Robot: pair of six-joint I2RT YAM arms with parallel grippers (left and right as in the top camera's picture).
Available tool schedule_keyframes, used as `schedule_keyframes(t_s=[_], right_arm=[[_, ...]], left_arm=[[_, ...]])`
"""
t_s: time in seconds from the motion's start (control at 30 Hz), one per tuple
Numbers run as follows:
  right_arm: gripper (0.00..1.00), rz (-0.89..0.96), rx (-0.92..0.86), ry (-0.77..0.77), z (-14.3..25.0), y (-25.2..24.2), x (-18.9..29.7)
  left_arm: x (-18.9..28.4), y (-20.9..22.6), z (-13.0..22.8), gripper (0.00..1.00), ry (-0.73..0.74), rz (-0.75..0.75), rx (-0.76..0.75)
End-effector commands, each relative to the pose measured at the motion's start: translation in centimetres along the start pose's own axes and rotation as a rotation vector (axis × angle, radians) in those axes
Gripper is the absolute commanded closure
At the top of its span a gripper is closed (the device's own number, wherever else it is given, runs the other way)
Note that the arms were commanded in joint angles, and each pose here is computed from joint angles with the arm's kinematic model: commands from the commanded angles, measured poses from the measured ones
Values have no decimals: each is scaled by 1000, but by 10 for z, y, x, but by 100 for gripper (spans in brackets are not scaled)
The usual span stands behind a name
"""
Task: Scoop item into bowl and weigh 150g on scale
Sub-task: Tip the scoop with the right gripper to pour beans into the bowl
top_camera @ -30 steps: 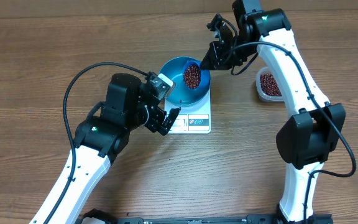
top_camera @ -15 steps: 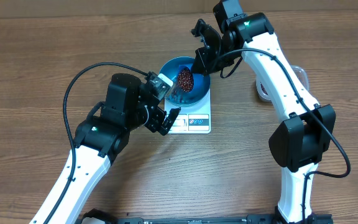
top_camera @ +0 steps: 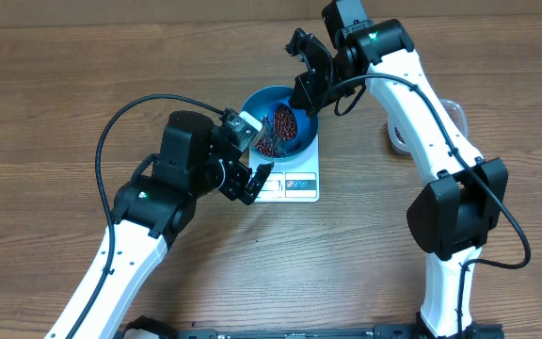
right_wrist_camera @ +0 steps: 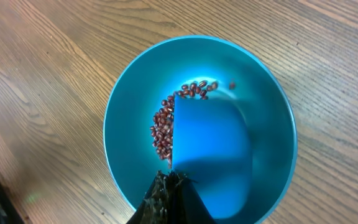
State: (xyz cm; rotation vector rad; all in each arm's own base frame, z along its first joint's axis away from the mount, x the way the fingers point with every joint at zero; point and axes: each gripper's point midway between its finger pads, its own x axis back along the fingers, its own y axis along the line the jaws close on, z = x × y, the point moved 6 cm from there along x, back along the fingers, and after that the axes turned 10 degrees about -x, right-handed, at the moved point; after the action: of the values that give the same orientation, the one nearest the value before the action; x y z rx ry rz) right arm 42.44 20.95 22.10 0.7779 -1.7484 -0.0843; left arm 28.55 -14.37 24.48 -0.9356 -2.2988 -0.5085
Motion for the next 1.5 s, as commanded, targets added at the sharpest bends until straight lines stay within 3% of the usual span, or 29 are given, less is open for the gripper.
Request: schedule_keyframes(t_s=[0.0,1.47], right_arm=[[96,-9,79,-30,-8,6,5],[96,-139,223,-98,-18,22,7]], left_arm=[[3,0,-10,1,-28,4,6],[3,0,-9,1,-22,3,7]])
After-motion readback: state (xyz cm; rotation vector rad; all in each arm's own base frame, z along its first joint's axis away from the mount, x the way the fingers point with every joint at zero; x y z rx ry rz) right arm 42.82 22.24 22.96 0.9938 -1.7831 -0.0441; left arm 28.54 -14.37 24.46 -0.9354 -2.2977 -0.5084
